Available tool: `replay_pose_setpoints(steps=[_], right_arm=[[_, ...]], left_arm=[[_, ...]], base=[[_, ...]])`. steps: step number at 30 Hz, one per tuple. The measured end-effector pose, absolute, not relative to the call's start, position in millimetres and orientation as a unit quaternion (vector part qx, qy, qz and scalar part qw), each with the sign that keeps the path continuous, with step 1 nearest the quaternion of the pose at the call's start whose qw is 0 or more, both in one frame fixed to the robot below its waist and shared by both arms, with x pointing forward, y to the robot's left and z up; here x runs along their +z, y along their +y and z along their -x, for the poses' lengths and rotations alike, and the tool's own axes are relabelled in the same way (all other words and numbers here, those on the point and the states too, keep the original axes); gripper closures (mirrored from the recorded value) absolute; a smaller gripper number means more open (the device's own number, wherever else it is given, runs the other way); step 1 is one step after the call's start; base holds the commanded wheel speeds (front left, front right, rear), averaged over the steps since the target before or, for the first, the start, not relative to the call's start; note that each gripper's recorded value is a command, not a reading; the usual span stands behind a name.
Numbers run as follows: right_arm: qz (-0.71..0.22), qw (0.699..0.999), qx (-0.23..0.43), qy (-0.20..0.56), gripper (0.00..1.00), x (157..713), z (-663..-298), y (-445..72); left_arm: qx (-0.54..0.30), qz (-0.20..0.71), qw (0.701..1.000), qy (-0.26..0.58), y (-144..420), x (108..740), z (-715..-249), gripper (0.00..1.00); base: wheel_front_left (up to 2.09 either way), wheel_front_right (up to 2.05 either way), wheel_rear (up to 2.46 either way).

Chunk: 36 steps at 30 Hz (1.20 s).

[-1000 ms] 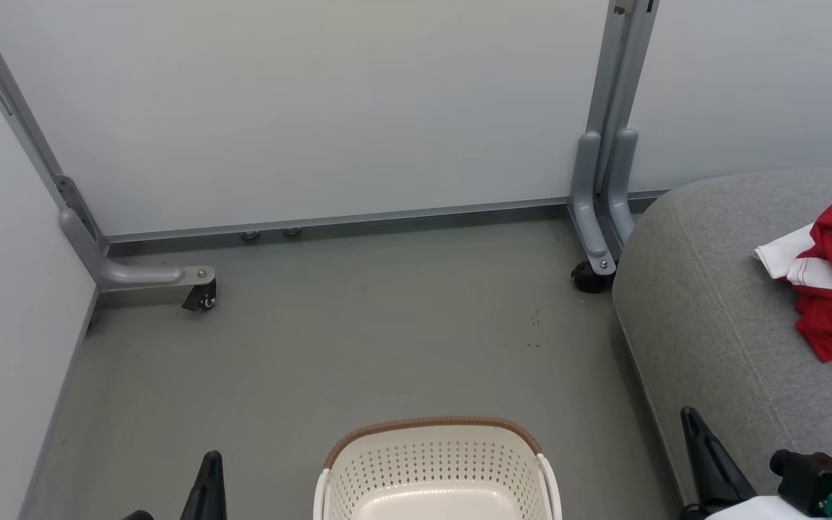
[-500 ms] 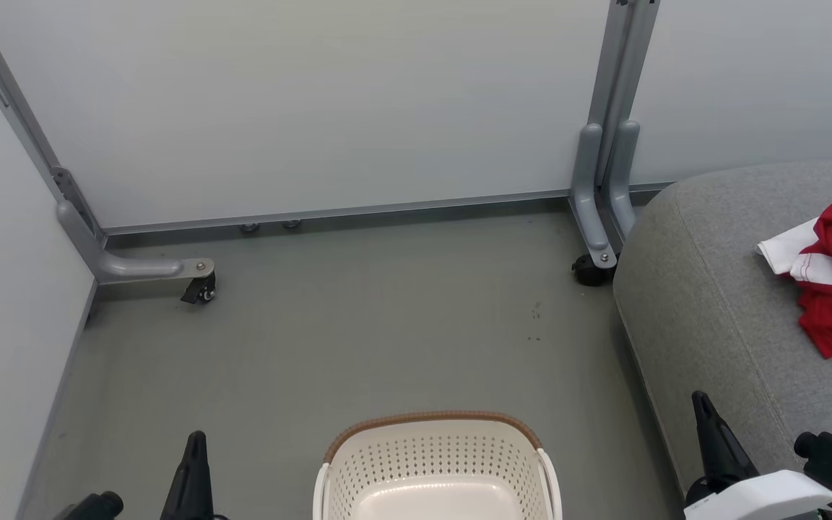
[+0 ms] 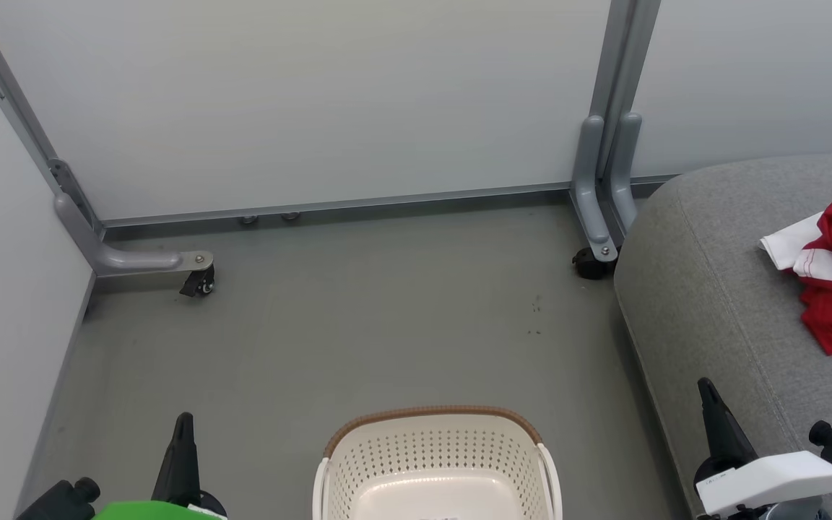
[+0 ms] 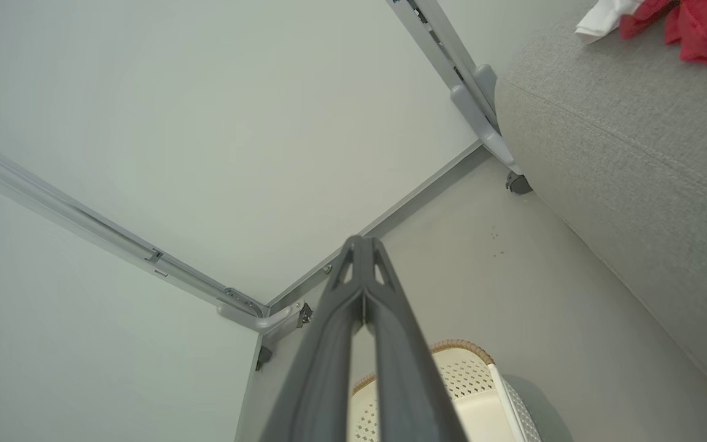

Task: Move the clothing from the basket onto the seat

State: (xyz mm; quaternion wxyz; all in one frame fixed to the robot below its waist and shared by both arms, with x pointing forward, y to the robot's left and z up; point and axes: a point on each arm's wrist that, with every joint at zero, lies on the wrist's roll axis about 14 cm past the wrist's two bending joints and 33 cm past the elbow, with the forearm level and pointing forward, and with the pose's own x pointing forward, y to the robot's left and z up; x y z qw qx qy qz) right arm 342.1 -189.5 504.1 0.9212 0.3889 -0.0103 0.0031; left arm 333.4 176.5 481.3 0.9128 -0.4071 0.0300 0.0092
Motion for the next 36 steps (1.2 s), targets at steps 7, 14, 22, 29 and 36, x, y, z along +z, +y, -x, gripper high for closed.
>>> replay_pose_setpoints(steps=[7,14,22,29,36], right_arm=[[-0.429,0.903,-0.001,-0.007,1.0,504.2,-347.3,-191.7],[-0.466,0.885,-0.004,-0.005,1.0,504.0,-352.0,-193.4],[-0.505,0.863,-0.006,-0.002,1.0,504.0,-357.2,-194.9],[-0.536,0.844,-0.007,-0.001,1.0,504.4,-361.7,-196.0],[-0.565,0.825,-0.007,0.001,1.0,504.3,-365.5,-196.9]], left_arm=[[0.014,0.447,0.894,0.029,179.8,483.0,-339.4,1.0],[0.016,0.48,0.877,0.028,182.9,484.8,-345.0,1.0],[0.017,0.517,0.855,0.027,185.2,487.1,-351.2,1.0],[0.018,0.546,0.837,0.026,187.5,488.8,-356.0,1.0],[0.017,0.573,0.819,0.023,189.5,491.0,-360.8,1.0]], base=[[0.0,0.0,0.0],[0.0,0.0,0.0],[0.0,0.0,0.0],[0.0,0.0,0.0],[0.0,0.0,0.0]])
